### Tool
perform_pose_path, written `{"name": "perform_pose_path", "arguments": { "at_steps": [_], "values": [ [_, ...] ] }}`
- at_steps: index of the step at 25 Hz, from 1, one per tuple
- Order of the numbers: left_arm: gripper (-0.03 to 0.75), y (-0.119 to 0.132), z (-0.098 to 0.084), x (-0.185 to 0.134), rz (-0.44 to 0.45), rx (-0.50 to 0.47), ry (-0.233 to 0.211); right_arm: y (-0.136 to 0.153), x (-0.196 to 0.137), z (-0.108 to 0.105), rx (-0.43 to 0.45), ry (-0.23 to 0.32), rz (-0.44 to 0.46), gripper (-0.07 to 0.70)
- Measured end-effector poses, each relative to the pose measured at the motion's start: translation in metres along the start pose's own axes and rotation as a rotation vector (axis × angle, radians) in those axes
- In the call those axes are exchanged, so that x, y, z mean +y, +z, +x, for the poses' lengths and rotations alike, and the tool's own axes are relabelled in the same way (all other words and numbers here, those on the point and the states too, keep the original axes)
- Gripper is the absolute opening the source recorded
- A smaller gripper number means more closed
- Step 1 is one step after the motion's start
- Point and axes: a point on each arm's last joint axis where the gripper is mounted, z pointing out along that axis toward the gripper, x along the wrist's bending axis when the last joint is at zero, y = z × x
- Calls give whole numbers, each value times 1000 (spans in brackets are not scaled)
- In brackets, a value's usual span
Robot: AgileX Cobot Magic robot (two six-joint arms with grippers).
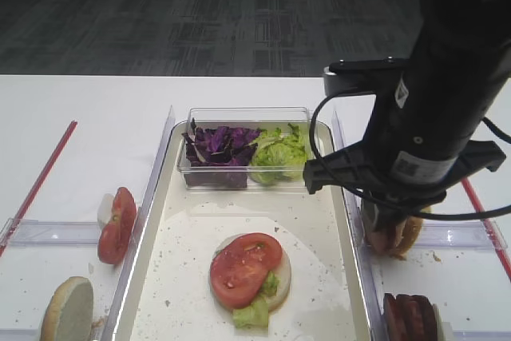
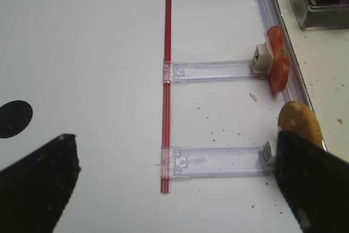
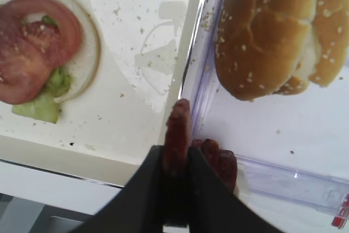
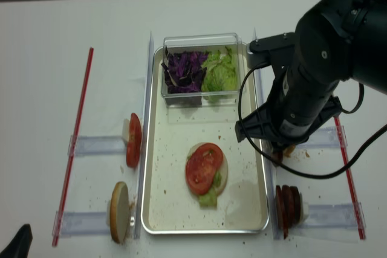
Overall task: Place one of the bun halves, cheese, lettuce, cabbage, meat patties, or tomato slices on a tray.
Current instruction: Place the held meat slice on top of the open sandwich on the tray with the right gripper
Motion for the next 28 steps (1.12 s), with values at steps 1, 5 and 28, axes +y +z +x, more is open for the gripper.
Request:
{"name": "perform_pose_path", "arguments": {
  "at_steps": [1, 5, 28],
  "values": [
    [671, 0, 0, 0, 0, 0, 0, -1, 1, 0, -2, -3, -5, 112],
    [671, 0, 0, 0, 0, 0, 0, -4, 2, -5, -45, 2, -2, 112],
    [671, 0, 0, 0, 0, 0, 0, -17, 17, 10, 468, 2, -45, 111]
  ]
}}
